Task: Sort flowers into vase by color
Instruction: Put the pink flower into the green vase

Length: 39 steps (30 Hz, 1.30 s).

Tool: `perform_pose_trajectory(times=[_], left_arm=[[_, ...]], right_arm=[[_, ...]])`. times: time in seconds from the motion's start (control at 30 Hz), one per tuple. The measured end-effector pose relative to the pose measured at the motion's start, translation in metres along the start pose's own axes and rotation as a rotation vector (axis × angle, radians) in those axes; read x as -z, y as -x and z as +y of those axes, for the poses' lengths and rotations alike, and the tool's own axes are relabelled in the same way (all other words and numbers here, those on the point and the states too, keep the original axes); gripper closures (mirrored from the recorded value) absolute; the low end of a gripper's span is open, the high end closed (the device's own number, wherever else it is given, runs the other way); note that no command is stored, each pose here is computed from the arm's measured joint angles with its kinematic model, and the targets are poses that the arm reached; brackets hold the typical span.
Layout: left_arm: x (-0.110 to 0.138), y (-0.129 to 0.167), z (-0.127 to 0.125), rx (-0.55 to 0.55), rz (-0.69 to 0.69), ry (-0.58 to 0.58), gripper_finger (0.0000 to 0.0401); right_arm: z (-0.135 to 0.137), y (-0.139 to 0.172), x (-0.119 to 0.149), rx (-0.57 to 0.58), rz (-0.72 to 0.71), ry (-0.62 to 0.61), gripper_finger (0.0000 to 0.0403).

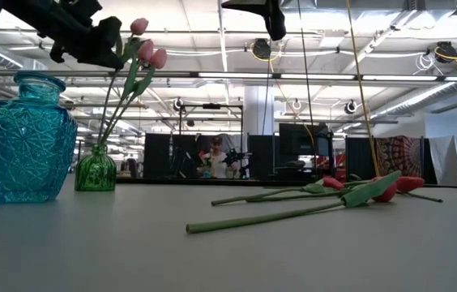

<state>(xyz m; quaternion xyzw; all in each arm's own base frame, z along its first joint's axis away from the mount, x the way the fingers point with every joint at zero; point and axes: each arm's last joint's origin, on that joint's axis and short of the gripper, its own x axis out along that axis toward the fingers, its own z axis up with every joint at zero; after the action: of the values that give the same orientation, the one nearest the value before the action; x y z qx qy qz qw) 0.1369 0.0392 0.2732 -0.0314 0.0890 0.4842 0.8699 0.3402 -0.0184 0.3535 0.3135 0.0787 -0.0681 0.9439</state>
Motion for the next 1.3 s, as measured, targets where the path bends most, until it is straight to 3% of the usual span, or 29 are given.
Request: perform_pose_trajectory(times=[0.67, 0.9, 1.3], left_arm=[[0.008, 0.012, -0.008, 0.016, 0.012, -0.067, 0.0397], [0.032, 0.012, -0.012, 0.008, 0.033, 0.023, 0.0397], [0.030, 0.016, -0.017, 0.058, 0.011, 0.054, 0.0394]], right_arm=[[0.000, 0.000, 0.000, 0.000, 0.000, 0.000, 0.0227], [0.000, 0.000, 0.000, 0.000, 0.000, -0.005, 0.0227], [0.000, 0.000, 0.000, 0.001, -0.001, 0.005, 0.0227]])
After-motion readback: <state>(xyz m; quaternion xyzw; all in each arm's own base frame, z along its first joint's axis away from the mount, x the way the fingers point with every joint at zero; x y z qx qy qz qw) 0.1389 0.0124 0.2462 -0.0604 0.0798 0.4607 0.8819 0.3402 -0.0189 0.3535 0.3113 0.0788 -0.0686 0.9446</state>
